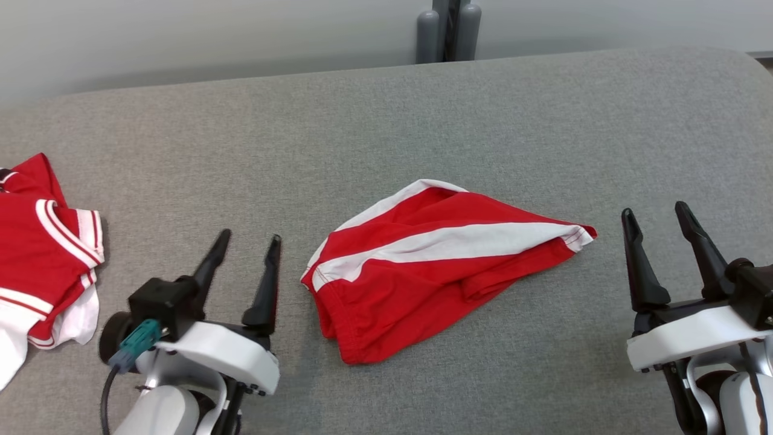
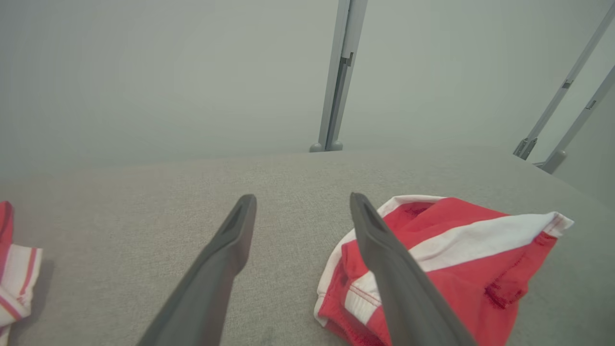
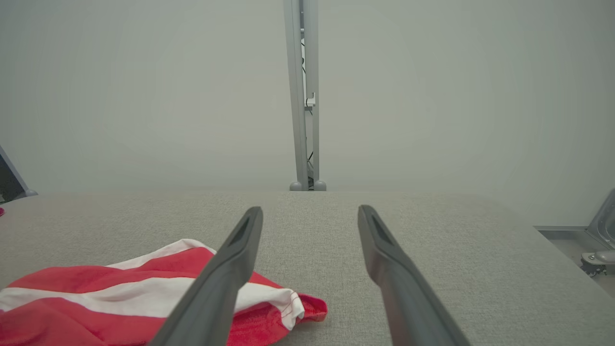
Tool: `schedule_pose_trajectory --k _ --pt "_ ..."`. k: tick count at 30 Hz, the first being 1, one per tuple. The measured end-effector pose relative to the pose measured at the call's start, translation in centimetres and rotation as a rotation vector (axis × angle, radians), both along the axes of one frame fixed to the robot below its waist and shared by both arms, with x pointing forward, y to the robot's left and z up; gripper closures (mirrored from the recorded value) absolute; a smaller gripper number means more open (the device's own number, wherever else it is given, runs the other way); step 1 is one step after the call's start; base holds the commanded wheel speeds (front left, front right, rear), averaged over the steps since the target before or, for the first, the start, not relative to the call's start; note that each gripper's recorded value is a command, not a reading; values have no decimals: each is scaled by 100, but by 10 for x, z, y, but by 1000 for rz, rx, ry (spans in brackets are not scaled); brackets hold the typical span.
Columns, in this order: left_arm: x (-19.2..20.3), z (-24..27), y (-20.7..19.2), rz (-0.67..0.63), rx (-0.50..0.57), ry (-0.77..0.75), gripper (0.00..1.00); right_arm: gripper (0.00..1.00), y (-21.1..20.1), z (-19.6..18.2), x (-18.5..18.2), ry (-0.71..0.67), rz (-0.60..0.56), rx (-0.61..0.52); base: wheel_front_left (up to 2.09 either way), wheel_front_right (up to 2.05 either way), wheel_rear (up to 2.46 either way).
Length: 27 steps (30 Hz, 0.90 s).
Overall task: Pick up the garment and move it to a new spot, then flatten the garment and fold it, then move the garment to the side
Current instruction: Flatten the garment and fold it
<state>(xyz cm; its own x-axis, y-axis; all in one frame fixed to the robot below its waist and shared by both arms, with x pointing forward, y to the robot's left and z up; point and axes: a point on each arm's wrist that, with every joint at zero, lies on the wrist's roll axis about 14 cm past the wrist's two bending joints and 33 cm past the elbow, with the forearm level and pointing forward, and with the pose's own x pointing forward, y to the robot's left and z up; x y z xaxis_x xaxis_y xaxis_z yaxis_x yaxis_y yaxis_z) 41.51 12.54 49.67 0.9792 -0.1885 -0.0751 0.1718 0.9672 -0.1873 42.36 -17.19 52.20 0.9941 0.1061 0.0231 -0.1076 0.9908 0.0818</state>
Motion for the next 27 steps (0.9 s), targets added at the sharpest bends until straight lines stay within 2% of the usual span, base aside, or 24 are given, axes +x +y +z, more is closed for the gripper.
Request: schedule_pose_trajectory --k 8,15,16,17,18,19,27 --pt "-13 -56 -49 -206 -65 312 0 0 0 -16 -3 46 -2 12 0 0 0" --pt "-13 -76 -62 -261 -75 404 0 0 -10 -31 -7 85 -36 25 0 0 0" --pt "-13 -77 -64 -270 -81 409 42 0 -11 -32 -7 89 -39 25 0 0 0" --pt "-12 -78 -65 -275 -81 413 57 0 -12 -34 -7 93 -42 25 0 0 0" --pt "-12 -79 -65 -278 -80 416 84 0 -13 -35 -7 96 -45 25 0 0 0" --pt "-12 -79 -65 -280 -79 417 100 0 -14 -36 -6 99 -47 25 0 0 0" --pt "-4 -74 -63 -276 -72 379 100 0 -7 -54 2 157 -2 -5 0 0 0"
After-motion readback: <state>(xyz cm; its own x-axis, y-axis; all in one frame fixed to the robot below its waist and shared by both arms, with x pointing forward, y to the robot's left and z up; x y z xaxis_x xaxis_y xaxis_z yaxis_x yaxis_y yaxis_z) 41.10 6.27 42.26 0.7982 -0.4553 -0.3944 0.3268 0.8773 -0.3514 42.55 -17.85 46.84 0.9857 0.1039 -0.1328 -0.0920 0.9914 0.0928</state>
